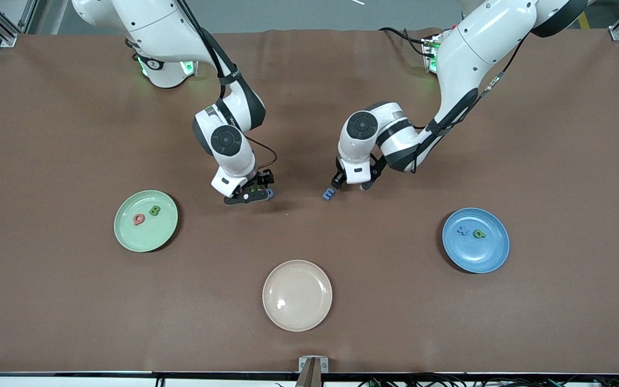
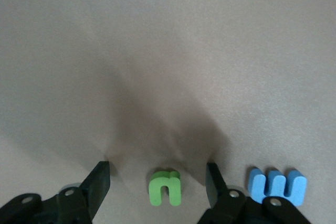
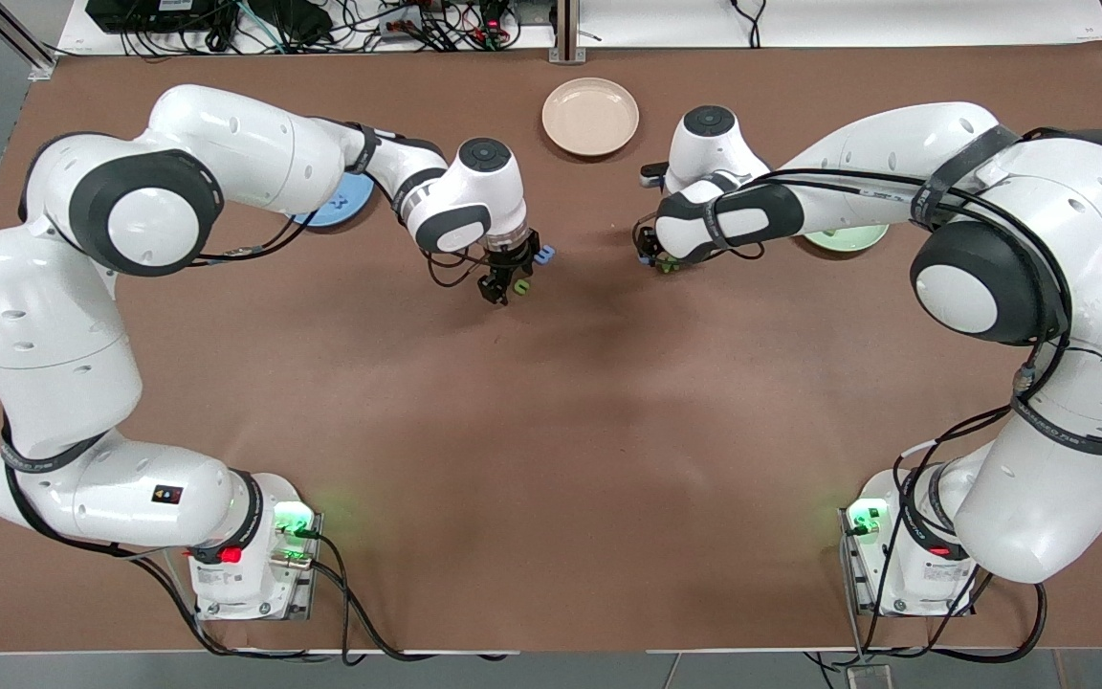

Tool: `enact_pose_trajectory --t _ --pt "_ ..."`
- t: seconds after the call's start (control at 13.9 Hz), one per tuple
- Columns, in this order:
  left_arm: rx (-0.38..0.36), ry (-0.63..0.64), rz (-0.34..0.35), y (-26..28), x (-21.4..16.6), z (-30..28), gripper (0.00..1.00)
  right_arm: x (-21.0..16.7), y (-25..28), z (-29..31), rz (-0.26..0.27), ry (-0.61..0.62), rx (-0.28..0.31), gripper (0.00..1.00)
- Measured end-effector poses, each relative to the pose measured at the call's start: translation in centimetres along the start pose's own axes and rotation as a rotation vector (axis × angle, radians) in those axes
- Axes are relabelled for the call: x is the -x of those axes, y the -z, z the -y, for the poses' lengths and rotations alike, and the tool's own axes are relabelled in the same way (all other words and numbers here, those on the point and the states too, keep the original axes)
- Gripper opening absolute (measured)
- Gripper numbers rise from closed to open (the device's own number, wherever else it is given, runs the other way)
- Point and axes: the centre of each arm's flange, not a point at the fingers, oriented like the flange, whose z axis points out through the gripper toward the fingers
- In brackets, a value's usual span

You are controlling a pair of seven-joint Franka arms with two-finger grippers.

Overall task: Sort upper and lower case letters into plates
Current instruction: 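Grasp green N with the right gripper while the left gripper grasps green n, then carry N to the green plate while the left gripper carries n to blue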

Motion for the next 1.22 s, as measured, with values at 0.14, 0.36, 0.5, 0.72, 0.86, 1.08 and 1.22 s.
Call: enact_pose_trajectory --t 0.14,0.36,0.5,0.72,0.86,1.08,1.22 --pt "-0.004 0.001 -0.002 0.0 0.1 0.0 0.78 0.1 -0.1 -0.2 0.003 0.038 0.003 0.95" --pt "-0.004 -0.003 -0.005 0.1 0.4 -0.1 0.7 0.5 -0.6 -0.4 0.015 0.048 0.008 0.95" --pt "0.0 -0.005 -0.005 0.3 0.6 -0.2 0.53 0.5 -0.7 -0.5 0.017 0.049 0.009 0.93" --pt "-0.007 -0.01 -0.017 0.8 0.8 -0.2 0.26 0.6 -0.9 -0.5 0.016 0.048 0.01 0.88" --pt "-0.007 -0.007 -0.018 0.7 0.6 -0.2 0.26 0.5 -1.2 -0.6 0.0 0.047 0.005 0.81" --pt "0.017 -0.007 -0.038 2.0 -2.1 -1.1 0.26 0.3 -1.2 -0.5 -0.021 0.048 -0.001 0.63" --pt "0.014 -0.032 -0.087 4.9 -6.7 -2.2 0.26 0.3 -1.2 -0.5 -0.022 0.047 -0.001 0.59"
